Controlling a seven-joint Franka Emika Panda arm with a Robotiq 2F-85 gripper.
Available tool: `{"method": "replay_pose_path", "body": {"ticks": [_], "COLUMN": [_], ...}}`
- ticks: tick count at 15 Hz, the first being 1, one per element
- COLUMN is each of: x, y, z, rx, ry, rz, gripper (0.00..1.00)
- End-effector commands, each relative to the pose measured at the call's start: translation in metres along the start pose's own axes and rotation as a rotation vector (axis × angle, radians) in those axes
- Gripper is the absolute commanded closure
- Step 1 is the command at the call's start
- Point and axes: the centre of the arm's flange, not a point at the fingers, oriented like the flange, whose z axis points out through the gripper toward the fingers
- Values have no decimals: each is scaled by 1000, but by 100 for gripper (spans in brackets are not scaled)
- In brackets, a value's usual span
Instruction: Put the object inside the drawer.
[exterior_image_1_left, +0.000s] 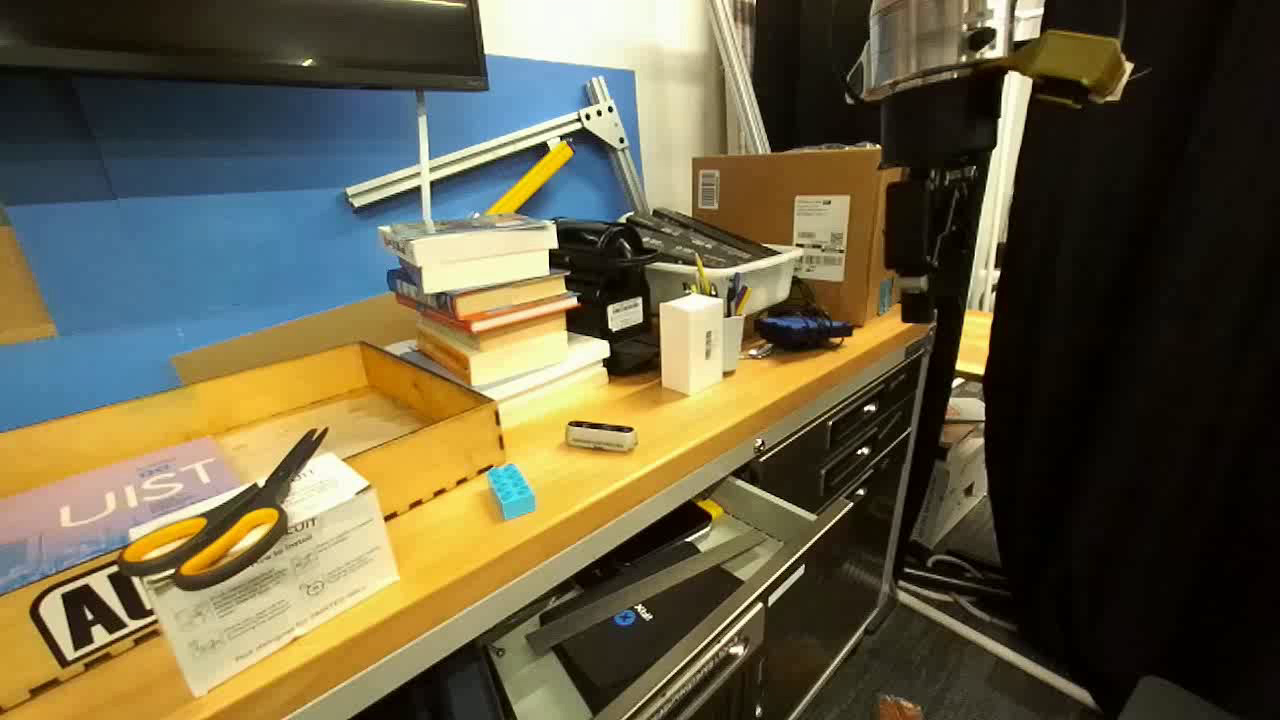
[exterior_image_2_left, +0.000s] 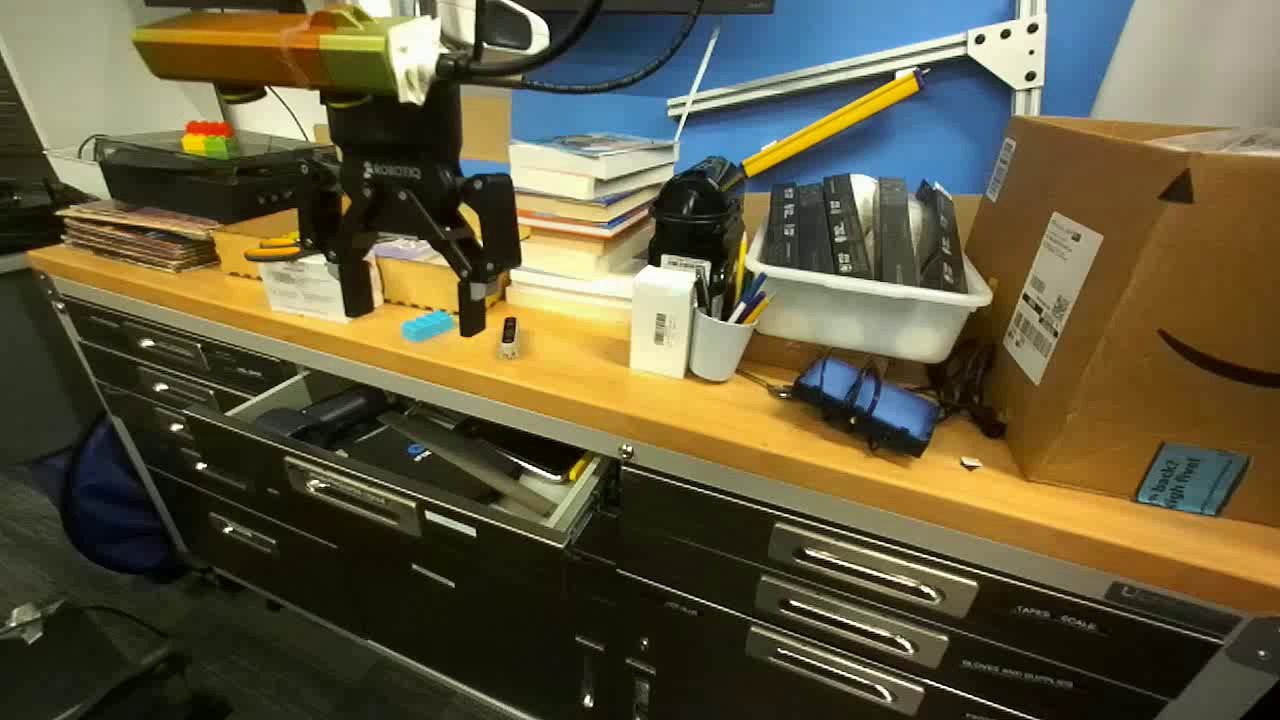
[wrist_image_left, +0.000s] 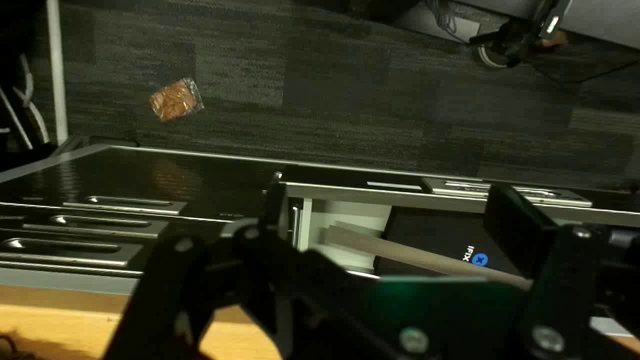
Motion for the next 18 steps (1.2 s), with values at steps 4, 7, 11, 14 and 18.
{"method": "replay_pose_path", "body": {"ticks": [4, 7, 11, 14, 18], "x": [0, 0, 88, 142, 225], "y": [1, 1, -2, -29, -75], "z": [-6, -6, -13, 1, 22], "rx": [-5, -5, -12, -14, 11], "ry": [12, 12, 22, -20, -56], "rz": [2, 2, -23, -101, -206], "gripper": [0, 0, 0, 0, 0]}}
